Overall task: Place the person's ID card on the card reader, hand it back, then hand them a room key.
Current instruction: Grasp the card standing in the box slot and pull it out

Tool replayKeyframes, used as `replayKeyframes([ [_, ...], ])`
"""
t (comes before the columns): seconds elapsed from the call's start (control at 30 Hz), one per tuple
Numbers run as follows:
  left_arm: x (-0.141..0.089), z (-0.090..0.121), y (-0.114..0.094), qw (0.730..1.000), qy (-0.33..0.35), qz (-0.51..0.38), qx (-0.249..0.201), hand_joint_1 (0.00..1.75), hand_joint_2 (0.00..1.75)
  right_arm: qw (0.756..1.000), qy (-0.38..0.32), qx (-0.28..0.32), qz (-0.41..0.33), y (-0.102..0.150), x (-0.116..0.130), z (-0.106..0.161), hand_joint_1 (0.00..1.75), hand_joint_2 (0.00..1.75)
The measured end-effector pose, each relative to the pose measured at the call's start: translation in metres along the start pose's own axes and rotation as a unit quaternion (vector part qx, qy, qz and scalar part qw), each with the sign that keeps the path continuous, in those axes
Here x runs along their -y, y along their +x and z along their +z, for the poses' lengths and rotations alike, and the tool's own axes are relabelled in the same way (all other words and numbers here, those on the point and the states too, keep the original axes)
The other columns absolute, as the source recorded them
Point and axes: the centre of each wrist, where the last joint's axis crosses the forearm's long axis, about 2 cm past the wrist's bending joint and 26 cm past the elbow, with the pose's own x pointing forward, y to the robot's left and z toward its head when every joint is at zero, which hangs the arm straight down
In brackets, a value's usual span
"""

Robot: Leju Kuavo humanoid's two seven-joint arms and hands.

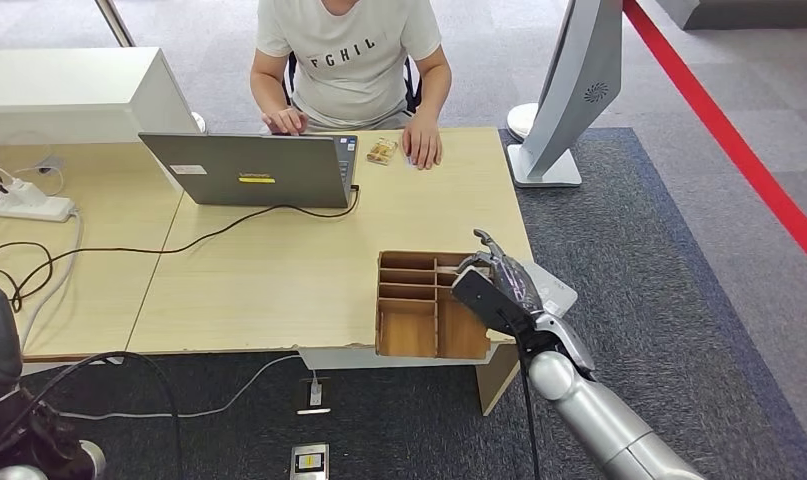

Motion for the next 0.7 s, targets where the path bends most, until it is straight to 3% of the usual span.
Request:
replayKeyframes([
  [0.7,0.0000,0.0002,-0.0002,1.000,0.002,0.004,0.006,0.00,1.75,1.000,-0.003,0.014,-0.008,0.0007,0.0005,-0.0034,1.75,1.75],
])
